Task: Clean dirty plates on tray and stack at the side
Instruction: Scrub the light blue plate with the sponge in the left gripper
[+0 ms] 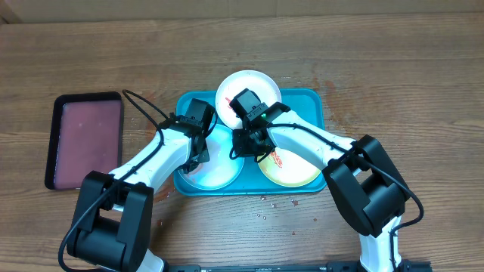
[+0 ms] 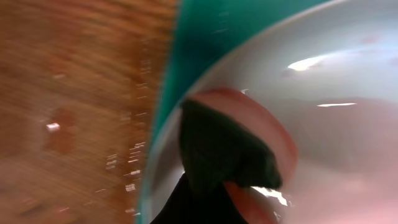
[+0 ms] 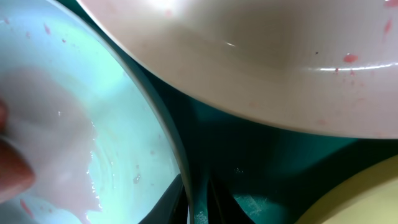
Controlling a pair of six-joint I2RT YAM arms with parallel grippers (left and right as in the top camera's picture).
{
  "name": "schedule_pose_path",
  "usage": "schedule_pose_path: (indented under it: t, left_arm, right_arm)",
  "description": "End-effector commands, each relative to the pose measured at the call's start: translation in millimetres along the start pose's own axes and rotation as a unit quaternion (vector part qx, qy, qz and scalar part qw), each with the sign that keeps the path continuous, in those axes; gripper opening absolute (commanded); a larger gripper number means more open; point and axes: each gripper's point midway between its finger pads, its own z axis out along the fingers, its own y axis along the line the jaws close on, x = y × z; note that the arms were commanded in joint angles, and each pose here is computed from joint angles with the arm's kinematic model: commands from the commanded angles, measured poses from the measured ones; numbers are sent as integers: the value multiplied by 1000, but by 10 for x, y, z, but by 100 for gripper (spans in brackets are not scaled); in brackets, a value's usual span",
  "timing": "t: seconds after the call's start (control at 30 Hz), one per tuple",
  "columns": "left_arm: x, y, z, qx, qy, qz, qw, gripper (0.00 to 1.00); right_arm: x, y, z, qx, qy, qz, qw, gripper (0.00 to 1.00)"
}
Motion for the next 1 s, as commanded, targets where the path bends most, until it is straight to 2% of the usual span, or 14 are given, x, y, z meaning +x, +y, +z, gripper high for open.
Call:
schedule_pose_path:
  t: [0.0, 0.07, 0.13, 0.27, 0.4, 0.6, 0.77, 0.97]
  left_arm:
    - [-217, 173, -100, -49, -32, -21, 998, 4]
    - [-257, 104, -154, -32, -29, -23, 999, 4]
    - [-235, -74, -175, 16, -12, -25, 999, 4]
    - [-43, -605, -217, 165, 45, -1, 985, 4]
    - [61, -703, -166, 193, 55, 3, 980, 4]
    - [216, -576, -14, 164, 63, 17, 984, 4]
    - [-21, 9, 85, -2, -11, 16, 1000, 4]
    - [-341, 347, -253, -103, -53, 4, 993, 4]
  right_arm:
    - [56, -50, 35, 12, 6, 2, 1000, 13]
    - [54, -48, 35, 12, 5, 2, 1000, 13]
    - [54, -48, 35, 12, 5, 2, 1000, 13]
    - [40, -56, 34, 14, 2, 1, 1000, 13]
    - [36, -60, 34, 15, 1, 2, 1000, 13]
    - [36, -60, 34, 15, 1, 1, 1000, 13]
    - [53, -69, 35, 17, 4, 2, 1000, 13]
    - [55, -70, 34, 18, 5, -2, 1000, 13]
